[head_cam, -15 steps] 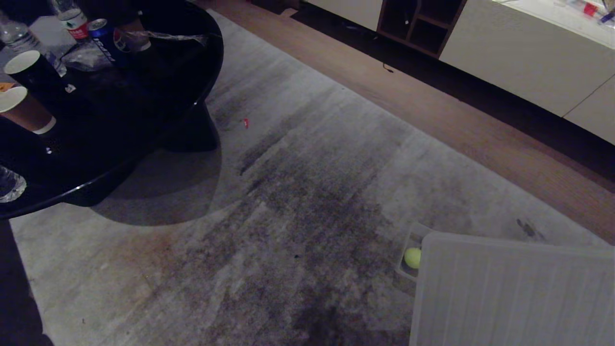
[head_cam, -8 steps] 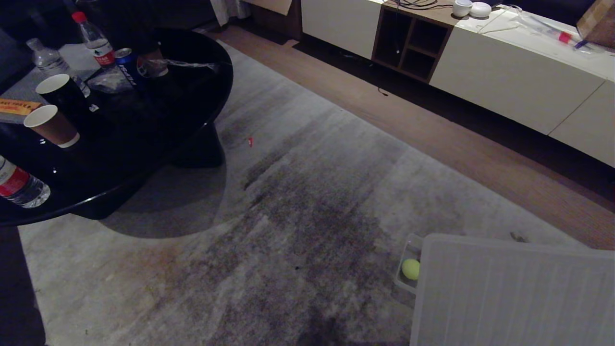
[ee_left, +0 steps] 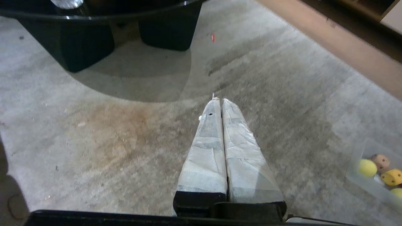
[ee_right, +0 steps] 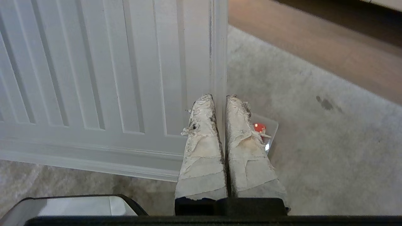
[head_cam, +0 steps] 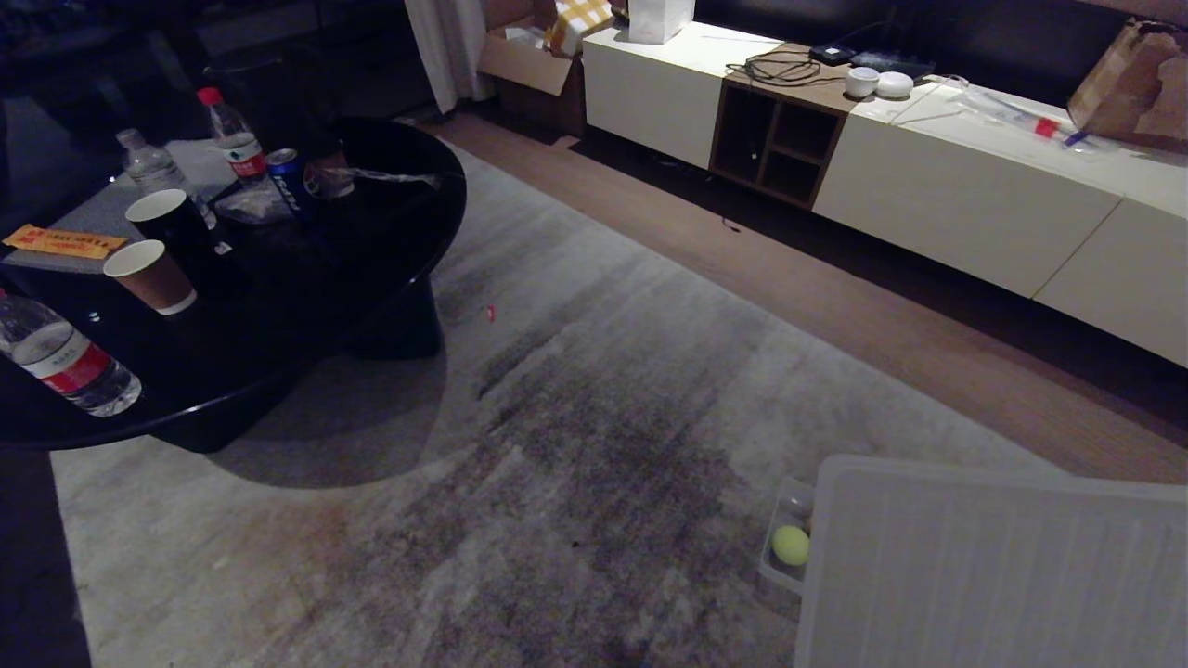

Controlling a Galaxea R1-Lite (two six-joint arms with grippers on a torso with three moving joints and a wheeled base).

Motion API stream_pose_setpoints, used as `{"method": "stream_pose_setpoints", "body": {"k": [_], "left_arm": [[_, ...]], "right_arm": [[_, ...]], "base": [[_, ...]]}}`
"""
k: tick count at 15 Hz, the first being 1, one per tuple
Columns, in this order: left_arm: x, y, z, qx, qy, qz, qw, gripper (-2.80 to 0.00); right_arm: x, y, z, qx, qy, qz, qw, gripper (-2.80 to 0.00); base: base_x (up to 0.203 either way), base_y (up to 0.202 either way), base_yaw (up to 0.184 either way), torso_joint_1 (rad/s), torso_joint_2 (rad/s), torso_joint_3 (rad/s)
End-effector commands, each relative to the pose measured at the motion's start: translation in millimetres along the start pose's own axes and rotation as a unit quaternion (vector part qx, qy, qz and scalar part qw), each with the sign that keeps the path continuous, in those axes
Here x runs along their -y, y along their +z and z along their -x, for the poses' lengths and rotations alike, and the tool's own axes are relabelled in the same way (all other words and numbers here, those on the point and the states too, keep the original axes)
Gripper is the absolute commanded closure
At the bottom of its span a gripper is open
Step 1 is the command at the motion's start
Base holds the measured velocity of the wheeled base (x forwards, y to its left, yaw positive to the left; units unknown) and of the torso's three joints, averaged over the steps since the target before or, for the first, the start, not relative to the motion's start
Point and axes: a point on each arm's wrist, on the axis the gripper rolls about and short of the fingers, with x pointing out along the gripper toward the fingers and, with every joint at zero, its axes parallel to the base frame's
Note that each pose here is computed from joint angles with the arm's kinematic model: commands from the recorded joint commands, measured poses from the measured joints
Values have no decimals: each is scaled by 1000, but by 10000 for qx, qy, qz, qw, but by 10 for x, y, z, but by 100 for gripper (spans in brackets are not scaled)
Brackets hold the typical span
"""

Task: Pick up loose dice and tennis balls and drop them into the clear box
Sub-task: Close the lid

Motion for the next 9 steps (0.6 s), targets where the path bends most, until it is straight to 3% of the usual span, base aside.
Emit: {"method": "stream_pose_setpoints", "body": {"k": [1, 9], "left_arm": [[0, -3, -2, -11, 5, 4, 10000, 0], [0, -3, -2, -11, 5, 4, 10000, 0]], "right_arm": [[2, -20, -7, -44, -13, -5, 10000, 0], [2, -20, -7, -44, -13, -13, 10000, 0]], "base": [[0, 0, 0, 2, 4, 201], [0, 0, 0, 3, 2, 201]]}}
